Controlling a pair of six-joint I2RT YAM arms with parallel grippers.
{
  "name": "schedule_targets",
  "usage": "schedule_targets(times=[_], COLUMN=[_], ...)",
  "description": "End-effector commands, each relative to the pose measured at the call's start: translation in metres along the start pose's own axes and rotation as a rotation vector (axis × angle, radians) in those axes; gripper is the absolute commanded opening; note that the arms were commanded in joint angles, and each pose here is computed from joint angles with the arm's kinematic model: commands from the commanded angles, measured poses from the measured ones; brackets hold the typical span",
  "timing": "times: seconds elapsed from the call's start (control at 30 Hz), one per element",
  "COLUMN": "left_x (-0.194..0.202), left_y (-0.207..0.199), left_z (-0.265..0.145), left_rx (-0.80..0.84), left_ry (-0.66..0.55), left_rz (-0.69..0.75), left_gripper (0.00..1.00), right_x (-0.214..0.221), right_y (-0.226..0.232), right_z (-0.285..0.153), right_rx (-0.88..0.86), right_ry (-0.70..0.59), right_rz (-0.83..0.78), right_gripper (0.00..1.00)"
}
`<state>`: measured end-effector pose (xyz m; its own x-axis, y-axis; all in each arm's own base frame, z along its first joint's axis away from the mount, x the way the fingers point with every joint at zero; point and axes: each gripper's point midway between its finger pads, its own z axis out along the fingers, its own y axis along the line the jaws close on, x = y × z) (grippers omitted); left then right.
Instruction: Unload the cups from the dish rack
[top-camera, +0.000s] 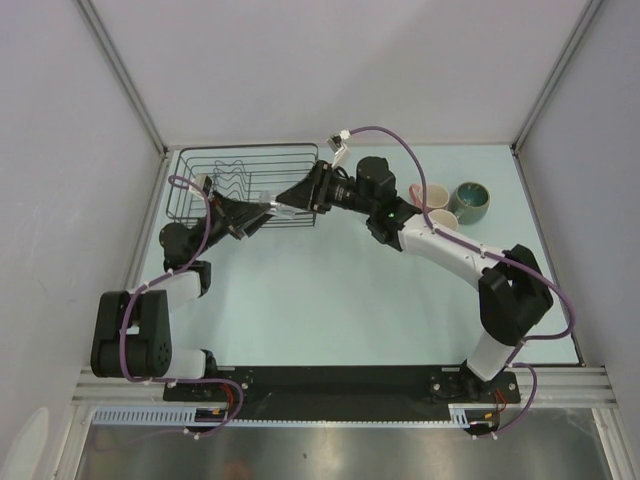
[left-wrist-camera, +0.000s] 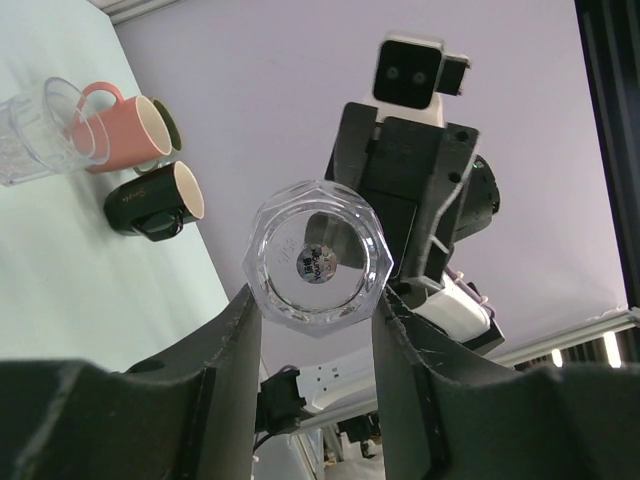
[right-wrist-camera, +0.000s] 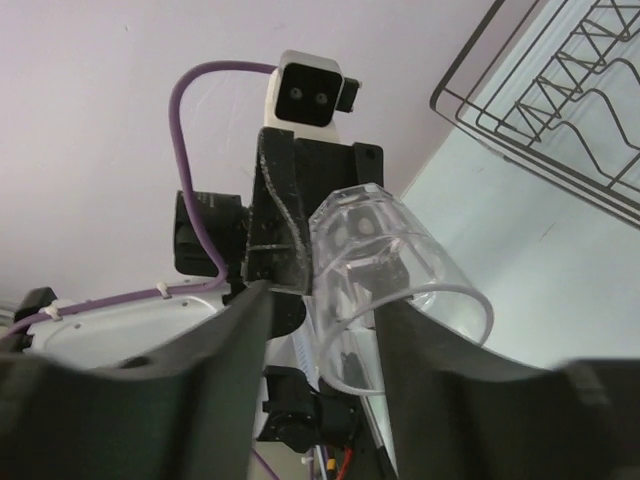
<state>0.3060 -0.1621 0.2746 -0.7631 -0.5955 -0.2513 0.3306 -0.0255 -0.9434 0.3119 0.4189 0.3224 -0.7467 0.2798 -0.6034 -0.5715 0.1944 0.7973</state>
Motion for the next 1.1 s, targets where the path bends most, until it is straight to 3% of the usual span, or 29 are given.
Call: schedule_targets(times=[0.0, 0.03, 0.13, 0.3, 0.4, 0.43, 0.47, 0.5, 0.67, 0.7, 0.77, 0.8, 0.83, 0.9, 0.93, 1.03, 1.07], left_x=[0.013, 0.013, 0.013, 0.011, 0.010, 0.009, 0.007, 0.006, -0.004, -0.006, -0.014, -0.013, -0.020, -0.021, -0.024, -0.028, -0.039], left_y=[-0.021, -0.021, -0.020, -0.018, -0.017, -0.015, -0.014, -0.010, 0.005, 0.017, 0.030, 0.051, 0.063, 0.087, 0.087, 0.092, 0.098], left_z=[0.002, 0.002, 0.002, 0.004, 0.006, 0.006, 0.007, 0.008, 0.013, 0.013, 0.015, 0.011, 0.009, -0.001, -0.004, -0.017, -0.025], left_rx=[0.072, 0.071, 0.071, 0.070, 0.067, 0.065, 0.062, 0.043, -0.031, -0.081, -0.145, -0.246, -0.320, -0.505, -0.528, -0.618, -0.696], left_ry=[0.030, 0.030, 0.030, 0.028, 0.036, 0.035, 0.037, 0.034, 0.008, 0.001, -0.027, -0.028, -0.057, -0.047, -0.043, -0.086, -0.151], left_rz=[0.090, 0.089, 0.087, 0.083, 0.079, 0.080, 0.081, 0.065, 0.083, 0.044, 0.079, 0.008, 0.091, 0.076, 0.162, 0.235, 0.279], left_gripper=[0.00, 0.00, 0.00, 0.00, 0.30, 0.56, 0.66, 0.99, 1.00, 1.00, 1.00, 1.00, 1.00, 1.00, 1.00, 1.00, 1.00], right_x=[-0.011, -0.012, -0.007, -0.007, -0.014, -0.013, -0.021, -0.026, -0.037, -0.044, -0.043, -0.049, -0.040, -0.049, -0.043, -0.037, -0.034], right_y=[0.016, 0.017, 0.016, 0.015, 0.018, 0.014, 0.023, 0.023, 0.017, 0.024, -0.003, -0.005, -0.022, -0.048, -0.068, -0.105, -0.114], right_z=[0.011, 0.012, 0.012, 0.008, -0.001, -0.003, -0.010, -0.014, -0.046, -0.055, -0.072, -0.078, -0.090, -0.112, -0.125, -0.160, -0.168], right_rx=[-0.098, -0.107, -0.109, -0.095, -0.071, -0.042, -0.034, -0.015, 0.203, 0.232, 0.418, 0.478, 0.582, 0.799, 0.921, 1.188, 1.244], right_ry=[0.001, -0.001, 0.011, 0.007, -0.011, -0.005, -0.031, -0.043, -0.073, -0.089, -0.073, -0.082, -0.037, -0.071, -0.020, 0.025, 0.036], right_rz=[0.000, -0.001, 0.008, 0.000, -0.013, -0.024, -0.045, -0.064, -0.246, -0.268, -0.299, -0.322, -0.320, -0.374, -0.379, -0.394, -0.404], right_gripper=[0.35, 0.21, 0.00, 0.00, 0.00, 0.00, 0.00, 0.00, 0.00, 0.00, 0.00, 0.00, 0.00, 0.00, 0.00, 0.00, 0.00])
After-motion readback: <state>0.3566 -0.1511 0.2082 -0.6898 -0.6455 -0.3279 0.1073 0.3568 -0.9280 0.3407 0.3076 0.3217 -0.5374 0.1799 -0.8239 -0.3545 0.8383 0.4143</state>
